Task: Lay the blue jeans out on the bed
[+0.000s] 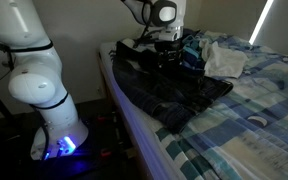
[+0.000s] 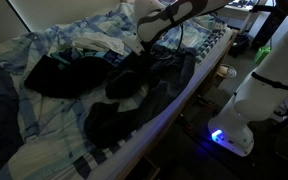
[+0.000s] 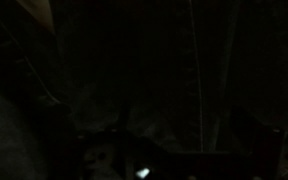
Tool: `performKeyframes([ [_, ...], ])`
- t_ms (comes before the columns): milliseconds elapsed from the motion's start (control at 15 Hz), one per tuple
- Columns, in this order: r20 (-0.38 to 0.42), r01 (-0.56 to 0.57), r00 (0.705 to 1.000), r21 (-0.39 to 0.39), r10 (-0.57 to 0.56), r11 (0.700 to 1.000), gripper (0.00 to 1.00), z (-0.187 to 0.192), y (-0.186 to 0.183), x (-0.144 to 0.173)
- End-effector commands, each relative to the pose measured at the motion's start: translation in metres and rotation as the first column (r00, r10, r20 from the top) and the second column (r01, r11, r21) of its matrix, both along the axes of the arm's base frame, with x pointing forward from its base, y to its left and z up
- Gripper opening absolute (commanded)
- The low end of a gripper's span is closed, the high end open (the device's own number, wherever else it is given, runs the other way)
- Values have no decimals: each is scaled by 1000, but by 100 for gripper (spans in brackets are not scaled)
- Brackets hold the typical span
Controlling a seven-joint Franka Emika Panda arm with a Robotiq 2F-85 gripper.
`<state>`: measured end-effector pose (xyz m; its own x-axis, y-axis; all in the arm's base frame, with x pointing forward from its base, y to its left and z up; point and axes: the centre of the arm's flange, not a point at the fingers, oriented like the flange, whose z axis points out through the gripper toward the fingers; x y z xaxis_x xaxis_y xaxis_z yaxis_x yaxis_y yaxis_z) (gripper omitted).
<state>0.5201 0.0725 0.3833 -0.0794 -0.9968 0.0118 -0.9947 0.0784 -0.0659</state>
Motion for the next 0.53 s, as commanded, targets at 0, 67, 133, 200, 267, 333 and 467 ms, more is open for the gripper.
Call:
performKeyframes([
  [0,46,-8,999,17,7,1000,100,-14,-4,7],
  [67,50,-5,999,15,5,1000,100,-11,-4,15],
  [133,53,-1,999,18,0,1000,100,-14,-6,16],
  [200,56,0,998,18,-1,1000,84,-20,-7,12],
  [267,57,2,998,15,-3,1000,72,-22,-8,11],
  [333,59,4,998,13,-5,1000,66,-24,-8,10],
  [467,64,6,998,6,-6,1000,49,-24,-9,8],
])
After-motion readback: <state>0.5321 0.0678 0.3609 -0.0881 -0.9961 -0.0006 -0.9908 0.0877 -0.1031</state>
